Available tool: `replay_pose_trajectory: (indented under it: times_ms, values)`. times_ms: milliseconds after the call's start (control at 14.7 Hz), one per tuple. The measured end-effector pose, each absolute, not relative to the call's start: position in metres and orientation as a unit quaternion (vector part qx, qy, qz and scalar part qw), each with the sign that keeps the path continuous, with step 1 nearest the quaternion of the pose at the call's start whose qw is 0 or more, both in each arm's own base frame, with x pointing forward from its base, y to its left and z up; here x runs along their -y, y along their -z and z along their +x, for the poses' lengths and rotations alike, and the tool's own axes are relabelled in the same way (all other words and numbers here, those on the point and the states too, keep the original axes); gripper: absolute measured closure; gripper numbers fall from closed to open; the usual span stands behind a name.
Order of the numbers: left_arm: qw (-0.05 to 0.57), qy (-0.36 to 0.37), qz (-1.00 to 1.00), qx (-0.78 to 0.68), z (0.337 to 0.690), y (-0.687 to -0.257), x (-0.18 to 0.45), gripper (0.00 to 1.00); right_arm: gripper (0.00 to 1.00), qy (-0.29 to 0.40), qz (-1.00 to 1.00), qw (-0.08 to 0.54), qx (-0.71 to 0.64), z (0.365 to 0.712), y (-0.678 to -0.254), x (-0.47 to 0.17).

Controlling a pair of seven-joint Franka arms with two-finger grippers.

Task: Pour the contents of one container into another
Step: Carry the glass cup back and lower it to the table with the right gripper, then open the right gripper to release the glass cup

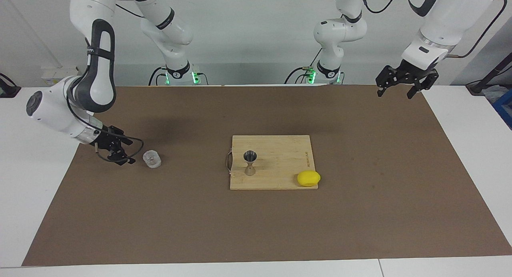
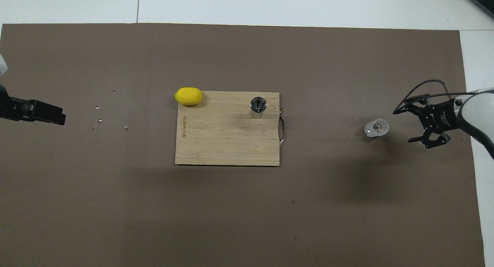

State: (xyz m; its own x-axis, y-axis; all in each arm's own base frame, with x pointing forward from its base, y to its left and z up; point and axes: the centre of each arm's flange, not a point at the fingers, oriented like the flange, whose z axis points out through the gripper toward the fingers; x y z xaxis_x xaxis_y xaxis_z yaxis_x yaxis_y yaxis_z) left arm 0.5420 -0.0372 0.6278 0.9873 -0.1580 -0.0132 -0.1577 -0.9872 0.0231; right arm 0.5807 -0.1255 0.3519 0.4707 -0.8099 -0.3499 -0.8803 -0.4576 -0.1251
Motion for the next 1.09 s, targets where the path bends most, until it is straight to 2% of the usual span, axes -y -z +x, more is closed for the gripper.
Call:
replay_pose_trajectory:
  times_ms: [613, 886, 1090]
  values:
    - [0.011, 0.007, 0.997, 0.079, 0.542, -0.628, 0.037, 0.0, 0.0, -0.071, -0.95, 0.099, -0.287, 0.591, -0.404, -0.012]
    - [0.011, 0.007, 0.997, 0.079, 0.542, -0.628, 0.037, 0.0, 0.0, -0.038, -0.973, 0.056, -0.222, 0.589, -0.43, -0.052]
    - [0.011, 0.007, 0.997, 0.079, 0.542, -0.628, 0.037, 0.0, 0.0, -0.017, -0.982, 0.029, -0.187, 0.585, -0.465, -0.072]
